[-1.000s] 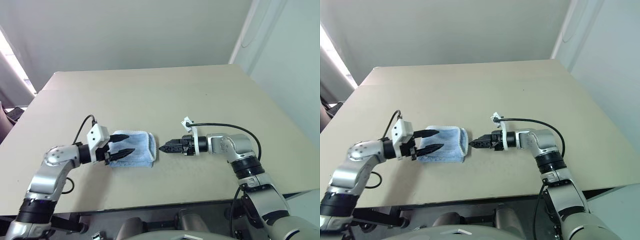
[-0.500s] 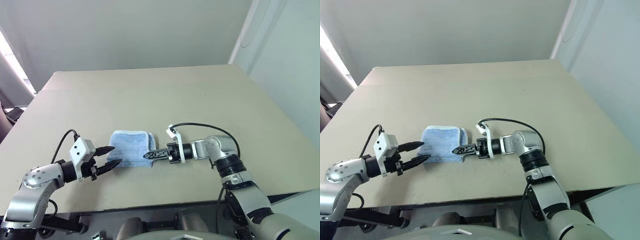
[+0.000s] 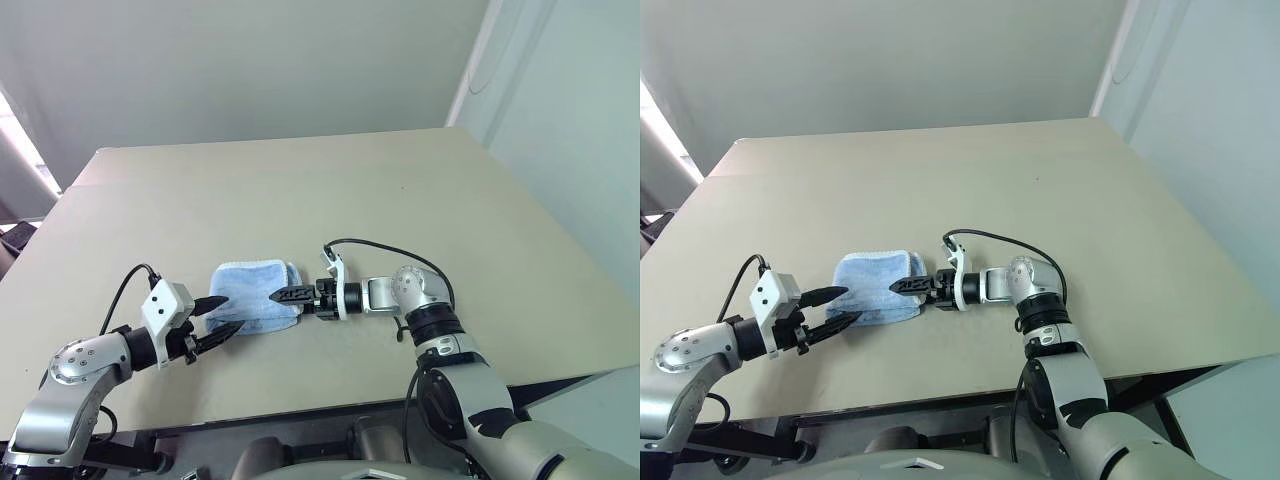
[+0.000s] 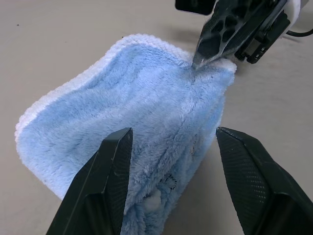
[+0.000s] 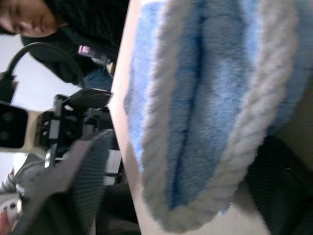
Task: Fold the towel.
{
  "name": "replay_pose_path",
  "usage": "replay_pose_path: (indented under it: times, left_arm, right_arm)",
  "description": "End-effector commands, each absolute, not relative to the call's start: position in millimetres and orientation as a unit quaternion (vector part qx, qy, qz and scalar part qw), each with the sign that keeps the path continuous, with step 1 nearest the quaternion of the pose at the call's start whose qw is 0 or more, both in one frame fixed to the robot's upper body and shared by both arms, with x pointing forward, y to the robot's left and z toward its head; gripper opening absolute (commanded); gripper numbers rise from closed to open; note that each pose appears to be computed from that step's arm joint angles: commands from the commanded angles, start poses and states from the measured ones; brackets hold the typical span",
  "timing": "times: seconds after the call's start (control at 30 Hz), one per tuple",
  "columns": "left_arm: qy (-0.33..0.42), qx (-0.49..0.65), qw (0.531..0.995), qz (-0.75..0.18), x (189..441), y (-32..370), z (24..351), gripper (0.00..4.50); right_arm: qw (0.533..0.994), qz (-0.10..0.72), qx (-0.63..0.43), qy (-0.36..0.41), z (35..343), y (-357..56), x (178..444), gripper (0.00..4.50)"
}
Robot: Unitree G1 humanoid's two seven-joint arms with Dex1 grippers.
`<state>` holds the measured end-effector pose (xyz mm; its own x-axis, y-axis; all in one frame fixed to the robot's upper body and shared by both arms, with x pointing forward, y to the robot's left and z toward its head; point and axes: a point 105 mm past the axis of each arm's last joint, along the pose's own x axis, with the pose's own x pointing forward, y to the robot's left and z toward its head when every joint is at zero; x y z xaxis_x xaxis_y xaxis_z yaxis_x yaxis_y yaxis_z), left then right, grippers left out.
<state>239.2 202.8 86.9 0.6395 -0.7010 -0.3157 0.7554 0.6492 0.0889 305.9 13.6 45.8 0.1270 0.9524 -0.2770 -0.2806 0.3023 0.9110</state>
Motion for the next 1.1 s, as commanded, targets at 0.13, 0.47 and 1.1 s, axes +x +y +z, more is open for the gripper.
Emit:
replay_pose_path:
  times: [0.13,0.47,1.1]
  left_arm:
    - [0.112,0.129,0.905,-0.389,243.6,211.9,97.1,2.89]
    - [0.1,0.122,0.92,-0.358,250.5,225.3,105.3,2.89]
    - [0.13,0.072,0.965,-0.217,230.1,291.9,125.5,2.89]
  right_arm:
    - [0.658,0.466,0.339,0.485,43.5,16.5,299.8,1.73]
    - [0.655,0.499,0.352,0.445,74.0,21.5,305.2,0.03]
    - [0.787,0.434,0.355,0.257,146.0,43.5,410.4,0.03]
